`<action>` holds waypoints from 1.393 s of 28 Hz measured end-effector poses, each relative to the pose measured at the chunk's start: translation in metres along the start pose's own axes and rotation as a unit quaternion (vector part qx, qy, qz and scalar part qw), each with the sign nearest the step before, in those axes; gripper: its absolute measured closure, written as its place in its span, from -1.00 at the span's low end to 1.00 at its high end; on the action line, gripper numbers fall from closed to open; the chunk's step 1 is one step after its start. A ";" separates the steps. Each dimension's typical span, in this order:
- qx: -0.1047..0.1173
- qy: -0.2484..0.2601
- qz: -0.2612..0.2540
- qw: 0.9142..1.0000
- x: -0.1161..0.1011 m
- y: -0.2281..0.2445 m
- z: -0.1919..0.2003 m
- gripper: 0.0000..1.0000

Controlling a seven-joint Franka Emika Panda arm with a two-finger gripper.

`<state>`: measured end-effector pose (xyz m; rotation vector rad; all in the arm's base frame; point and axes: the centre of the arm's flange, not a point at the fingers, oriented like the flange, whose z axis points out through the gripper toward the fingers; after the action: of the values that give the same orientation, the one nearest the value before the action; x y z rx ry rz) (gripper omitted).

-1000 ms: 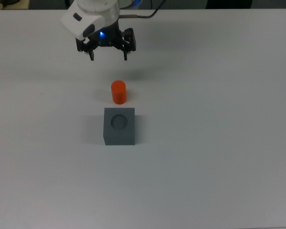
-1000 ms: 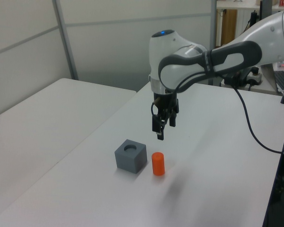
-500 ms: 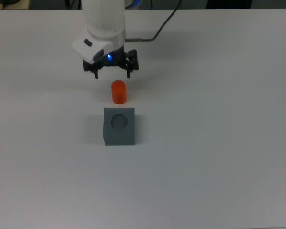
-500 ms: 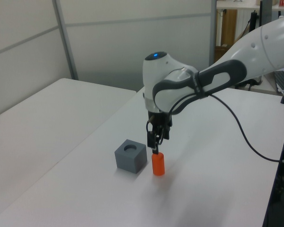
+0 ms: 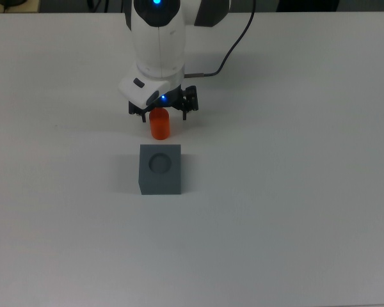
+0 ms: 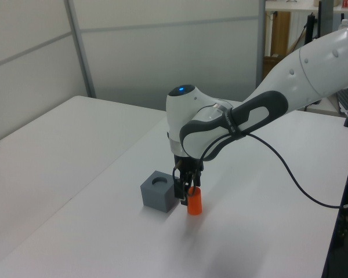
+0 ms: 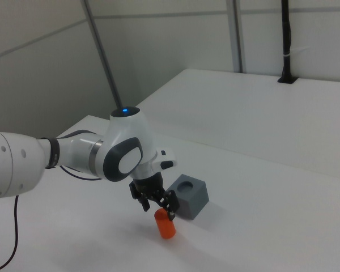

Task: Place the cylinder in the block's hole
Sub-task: 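Close the gripper on the orange cylinder and lift it, then carry the held cylinder over the hole in the grey cube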

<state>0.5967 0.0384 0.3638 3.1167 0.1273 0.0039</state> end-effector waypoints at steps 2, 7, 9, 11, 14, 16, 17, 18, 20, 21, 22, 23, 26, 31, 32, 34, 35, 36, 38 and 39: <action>-0.001 -0.002 0.000 1.000 0.000 0.000 0.002 -0.83; -0.002 -0.002 0.001 1.000 0.000 0.001 0.002 -0.44; -0.002 -0.002 0.001 1.000 0.000 0.001 0.002 -0.24; -0.002 -0.002 0.001 1.000 0.000 0.001 0.002 -0.14; -0.002 -0.002 0.001 1.000 0.000 0.002 0.002 -0.01; -0.002 -0.005 0.001 1.000 0.000 0.002 0.001 -0.01; -0.003 -0.009 0.001 1.000 -0.001 0.003 0.000 -0.01; -0.004 -0.014 0.001 1.000 -0.002 0.003 -0.001 -0.01; -0.008 -0.029 0.001 1.000 -0.003 0.006 -0.009 -0.01; -0.010 -0.034 0.001 0.999 -0.003 0.007 -0.014 -0.01; -0.011 -0.038 0.002 0.999 -0.002 0.009 -0.020 -0.01; -0.012 -0.040 0.003 0.999 -0.001 0.011 -0.028 -0.01; -0.013 -0.037 0.008 0.999 0.006 0.016 -0.064 -0.01; -0.015 -0.009 0.013 1.000 0.018 0.020 -0.114 -0.01; -0.015 0.000 0.014 1.000 0.021 0.022 -0.125 -0.01; -0.015 0.010 0.015 1.000 0.024 0.023 -0.136 -0.01; -0.015 0.015 0.016 1.000 0.026 0.023 -0.140 -0.01; -0.016 0.019 0.016 1.000 0.029 0.023 -0.144 -0.01; -0.016 0.026 0.021 0.999 0.036 0.024 -0.147 -0.01; -0.016 0.027 0.024 0.999 0.040 0.024 -0.147 -0.01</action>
<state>0.6383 0.0212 0.5110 3.0885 0.0538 0.0912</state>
